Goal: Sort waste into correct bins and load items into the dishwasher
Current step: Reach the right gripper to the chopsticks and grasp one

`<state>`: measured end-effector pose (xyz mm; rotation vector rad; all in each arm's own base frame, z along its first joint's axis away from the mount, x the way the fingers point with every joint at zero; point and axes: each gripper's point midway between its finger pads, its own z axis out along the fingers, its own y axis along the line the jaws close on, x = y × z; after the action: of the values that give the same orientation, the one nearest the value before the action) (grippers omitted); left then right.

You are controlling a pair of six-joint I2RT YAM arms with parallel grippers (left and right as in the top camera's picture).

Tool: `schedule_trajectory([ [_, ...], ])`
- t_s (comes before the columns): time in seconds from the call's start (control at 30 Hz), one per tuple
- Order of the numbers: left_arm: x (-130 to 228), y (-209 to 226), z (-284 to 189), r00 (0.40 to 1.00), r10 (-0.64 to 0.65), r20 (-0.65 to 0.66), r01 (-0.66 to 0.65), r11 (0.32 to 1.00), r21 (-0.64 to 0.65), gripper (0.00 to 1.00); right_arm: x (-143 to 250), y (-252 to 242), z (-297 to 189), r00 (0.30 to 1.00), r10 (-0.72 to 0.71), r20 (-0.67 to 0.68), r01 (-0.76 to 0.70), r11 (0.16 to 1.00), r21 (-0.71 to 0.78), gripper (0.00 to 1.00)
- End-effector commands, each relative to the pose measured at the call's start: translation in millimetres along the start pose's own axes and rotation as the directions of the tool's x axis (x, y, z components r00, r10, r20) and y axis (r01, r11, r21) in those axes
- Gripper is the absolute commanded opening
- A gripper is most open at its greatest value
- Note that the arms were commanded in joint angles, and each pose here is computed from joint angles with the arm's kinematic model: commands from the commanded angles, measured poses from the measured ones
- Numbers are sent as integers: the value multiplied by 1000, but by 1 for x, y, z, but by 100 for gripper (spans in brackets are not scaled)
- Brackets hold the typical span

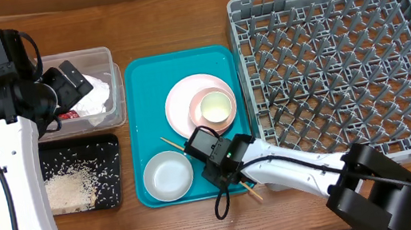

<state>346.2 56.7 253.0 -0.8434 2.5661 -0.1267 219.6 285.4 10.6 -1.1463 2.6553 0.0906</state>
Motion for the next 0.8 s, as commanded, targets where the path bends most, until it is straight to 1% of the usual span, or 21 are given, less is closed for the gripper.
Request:
schedule_trajectory([
  [0.0, -1, -1, -1, 1000, 15, 7, -15, 1000, -5, 100, -1, -1, 1, 1000, 2, 7, -2, 1000, 10, 22],
  [0.2, -1, -1, -1, 1000, 15, 6, -15, 1000, -5, 100, -1, -1, 1, 1000, 2, 7, -2, 1000, 9, 8],
  [0.3, -1, -1, -1, 1000, 15, 5, -15, 1000, -6, 100, -1, -1, 1, 1000, 2, 7, -2, 1000, 9, 4],
  [0.37, -1, -1, -1, 1000, 15, 5, -15, 1000, -6, 100, -4, -1, -3, 1000, 3, 5, -3, 1000, 9, 4],
  [0.47, -1, -1, -1, 1000, 15, 5, -15, 1000, -6, 100, -20, -1, -26, 1000, 3, 11, -3, 1000, 8, 4],
  [0.53, -1, -1, -1, 1000, 15, 5, -15, 1000, -6, 100, -34, 0, -45, 999, 5, 41, -5, 1000, 4, 4],
  [0.67, -1, -1, -1, 1000, 15, 5, -15, 1000, -6, 100, -65, 1, -85, 987, 15, 157, -14, 1000, -12, 4],
  [0.7, -1, -1, -1, 1000, 15, 5, -15, 1000, -6, 100, -74, -1, -103, 978, 22, 206, -19, 1000, -16, 4],
  [0.77, -1, -1, -1, 1000, 15, 5, -15, 1000, -6, 100, -82, -14, -128, 961, 51, 273, -50, 999, -10, 4],
])
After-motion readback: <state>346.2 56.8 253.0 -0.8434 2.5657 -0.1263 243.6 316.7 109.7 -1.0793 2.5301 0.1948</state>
